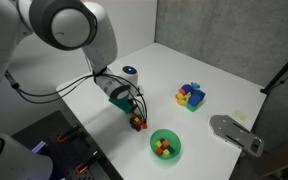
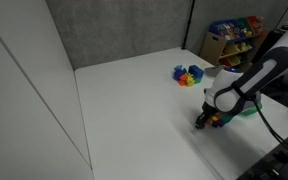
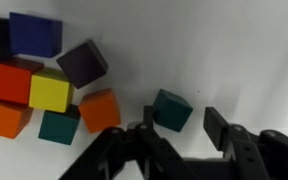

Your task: Put the green block into the bowl

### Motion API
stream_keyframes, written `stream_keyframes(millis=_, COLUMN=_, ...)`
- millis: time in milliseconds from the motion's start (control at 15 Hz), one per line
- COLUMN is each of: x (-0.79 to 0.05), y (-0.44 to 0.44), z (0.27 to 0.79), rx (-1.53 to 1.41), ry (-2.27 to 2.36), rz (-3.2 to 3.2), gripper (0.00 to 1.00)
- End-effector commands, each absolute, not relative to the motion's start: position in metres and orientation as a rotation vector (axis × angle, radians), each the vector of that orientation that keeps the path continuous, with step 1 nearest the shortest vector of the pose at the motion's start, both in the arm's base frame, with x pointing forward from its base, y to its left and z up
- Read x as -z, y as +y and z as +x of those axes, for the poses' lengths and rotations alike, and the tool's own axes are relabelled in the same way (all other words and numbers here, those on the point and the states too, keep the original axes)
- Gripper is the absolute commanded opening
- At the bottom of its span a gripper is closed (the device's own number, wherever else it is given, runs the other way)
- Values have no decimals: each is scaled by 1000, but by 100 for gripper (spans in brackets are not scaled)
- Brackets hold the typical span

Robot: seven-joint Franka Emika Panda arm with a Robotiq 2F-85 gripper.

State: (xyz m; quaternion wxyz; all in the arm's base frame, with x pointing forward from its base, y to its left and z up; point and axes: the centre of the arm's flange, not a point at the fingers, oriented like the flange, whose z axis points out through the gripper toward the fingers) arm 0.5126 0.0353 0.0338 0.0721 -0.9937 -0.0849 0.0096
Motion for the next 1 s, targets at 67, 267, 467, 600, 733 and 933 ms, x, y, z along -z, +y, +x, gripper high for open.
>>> stream_keyframes(millis=67, x=-47, y=30, z=514, rx=-35, ry=-279, rz=-2992, gripper=18)
stream_keyframes(millis=267, x=-62, y=26, z=517, rx=-22, ry=-269, rz=-2988, gripper=10)
stream_keyframes(millis=467, x=-84, y=17, z=522, rx=12, ry=-260, rz=-2996, gripper=10)
stream_keyframes(millis=600, x=-102, y=3, z=527, rx=42, ry=-239, rz=-3010, gripper=10)
stream_keyframes(millis=733, x=-119, y=-16, z=532, rx=59, ry=-201, rz=-3024, gripper=10)
stream_keyframes(millis=933, x=-142, y=-57, z=534, rx=60, ry=-113, rz=-3056, gripper=10)
